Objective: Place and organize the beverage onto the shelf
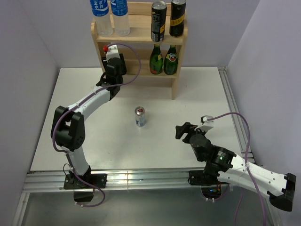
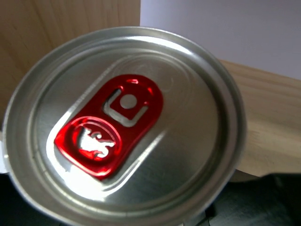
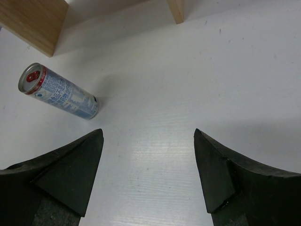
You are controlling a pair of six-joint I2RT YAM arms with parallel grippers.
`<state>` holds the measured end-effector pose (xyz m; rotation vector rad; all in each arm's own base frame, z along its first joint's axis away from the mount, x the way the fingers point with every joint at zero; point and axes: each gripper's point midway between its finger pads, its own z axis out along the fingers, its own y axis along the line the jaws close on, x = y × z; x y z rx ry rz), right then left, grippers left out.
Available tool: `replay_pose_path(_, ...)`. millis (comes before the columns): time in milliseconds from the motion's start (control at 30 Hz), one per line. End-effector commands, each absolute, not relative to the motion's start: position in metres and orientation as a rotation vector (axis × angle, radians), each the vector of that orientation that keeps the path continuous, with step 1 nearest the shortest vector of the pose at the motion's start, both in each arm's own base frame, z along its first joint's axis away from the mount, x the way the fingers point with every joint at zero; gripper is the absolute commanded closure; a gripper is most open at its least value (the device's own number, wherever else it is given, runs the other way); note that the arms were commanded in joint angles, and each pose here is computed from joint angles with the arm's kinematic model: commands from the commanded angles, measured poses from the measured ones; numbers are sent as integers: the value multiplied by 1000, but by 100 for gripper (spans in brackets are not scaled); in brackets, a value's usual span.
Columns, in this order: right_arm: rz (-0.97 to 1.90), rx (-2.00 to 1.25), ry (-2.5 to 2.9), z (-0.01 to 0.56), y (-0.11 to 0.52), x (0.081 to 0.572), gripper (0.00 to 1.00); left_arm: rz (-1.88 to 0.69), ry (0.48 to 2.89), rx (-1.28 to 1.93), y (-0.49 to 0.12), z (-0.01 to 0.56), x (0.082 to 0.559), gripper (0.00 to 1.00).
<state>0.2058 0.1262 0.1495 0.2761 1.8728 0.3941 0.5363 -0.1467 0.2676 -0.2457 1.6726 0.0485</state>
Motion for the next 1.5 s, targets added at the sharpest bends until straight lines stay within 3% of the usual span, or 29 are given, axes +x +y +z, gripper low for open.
replay_pose_path(0,393,290,1856,148,129,209,16,9,1518,-312,-139,320,548,100)
replay_pose_path(333,375,289,1855,145,128,211,16,23,1507,-367,-132,306,561,99)
replay_pose_path(433,374,285,1857,144,129,210,16,17,1514,-362,-134,303,564,93)
replay_pose_path(533,374,288,1856,144,128,211,16,12,1519,-353,-136,302,565,68)
replay_pose_path(567,373,289,1856,144,128,211,16,13,1522,-351,-137,300,565,49)
replay_pose_path(600,375,287,1857,144,129,210,15,12,1521,-346,-136,301,564,41)
replay_pose_path(667,374,288,1856,143,129,211,15,15,1525,-343,-136,298,562,28)
replay_pose_path(767,373,289,1856,143,129,211,15,6,1526,-329,-136,300,558,19)
replay_pose_path(833,373,286,1856,143,129,211,15,9,1533,-327,-135,299,556,2)
replay_pose_path(1467,357,289,1859,138,128,212,15,-9,1539,-313,-138,327,511,1)
